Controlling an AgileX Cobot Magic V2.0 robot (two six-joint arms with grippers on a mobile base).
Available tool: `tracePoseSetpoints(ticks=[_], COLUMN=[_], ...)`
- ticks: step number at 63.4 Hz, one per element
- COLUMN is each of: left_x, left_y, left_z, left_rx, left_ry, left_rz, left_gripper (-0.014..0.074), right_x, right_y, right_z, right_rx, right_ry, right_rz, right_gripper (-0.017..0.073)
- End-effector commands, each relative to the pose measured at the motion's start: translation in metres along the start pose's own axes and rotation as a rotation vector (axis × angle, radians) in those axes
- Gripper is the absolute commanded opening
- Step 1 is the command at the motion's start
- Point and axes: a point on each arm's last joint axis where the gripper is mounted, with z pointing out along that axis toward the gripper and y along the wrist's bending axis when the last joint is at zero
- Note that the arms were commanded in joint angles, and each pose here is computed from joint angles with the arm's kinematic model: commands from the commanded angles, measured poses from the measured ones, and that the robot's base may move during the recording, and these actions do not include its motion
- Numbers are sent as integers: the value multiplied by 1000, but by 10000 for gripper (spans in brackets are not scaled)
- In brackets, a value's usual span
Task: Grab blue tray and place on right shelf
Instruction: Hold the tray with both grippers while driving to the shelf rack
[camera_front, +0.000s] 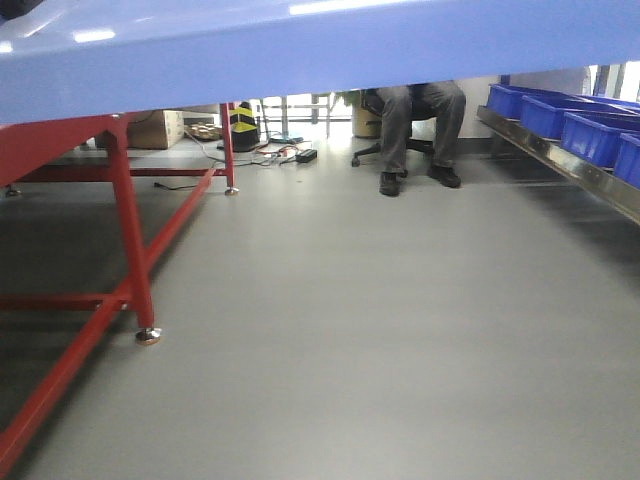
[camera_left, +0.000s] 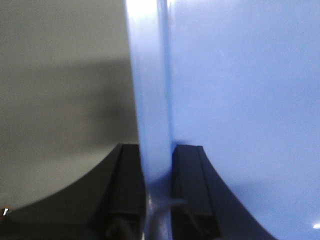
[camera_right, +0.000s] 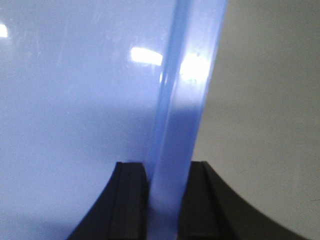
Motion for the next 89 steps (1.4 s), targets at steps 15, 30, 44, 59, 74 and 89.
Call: tracePoseSetpoints(ticks=[15,30,44,59,74,89], left_x=[-2,-1,-1,-1,-1,-1], left_y=[-5,-6,-7,-7,-7,-7], left_z=[-17,-17,-17,-17,-17,-17], left_rx=[33,38,53,55,55,55], left_ry=[-57,-56,-52,-52,-52,-52], left_rz=[34,31,25,24,24,24], left_gripper=[-48,-48,-48,-48,-48,-48], right_x=[-9,-9,-9,-9,-9,-9], right_y=[-4,-4,-4,-4,-4,-4], right_z=[-15,-15,-15,-15,-15,-15], right_rx=[9,10,9,9,9,9], right_ry=[-114,-112,-113,-113,-113,-113], right_rz=[-44,-44,-44,-44,-44,-44], right_gripper=[56,56,56,56,56,56])
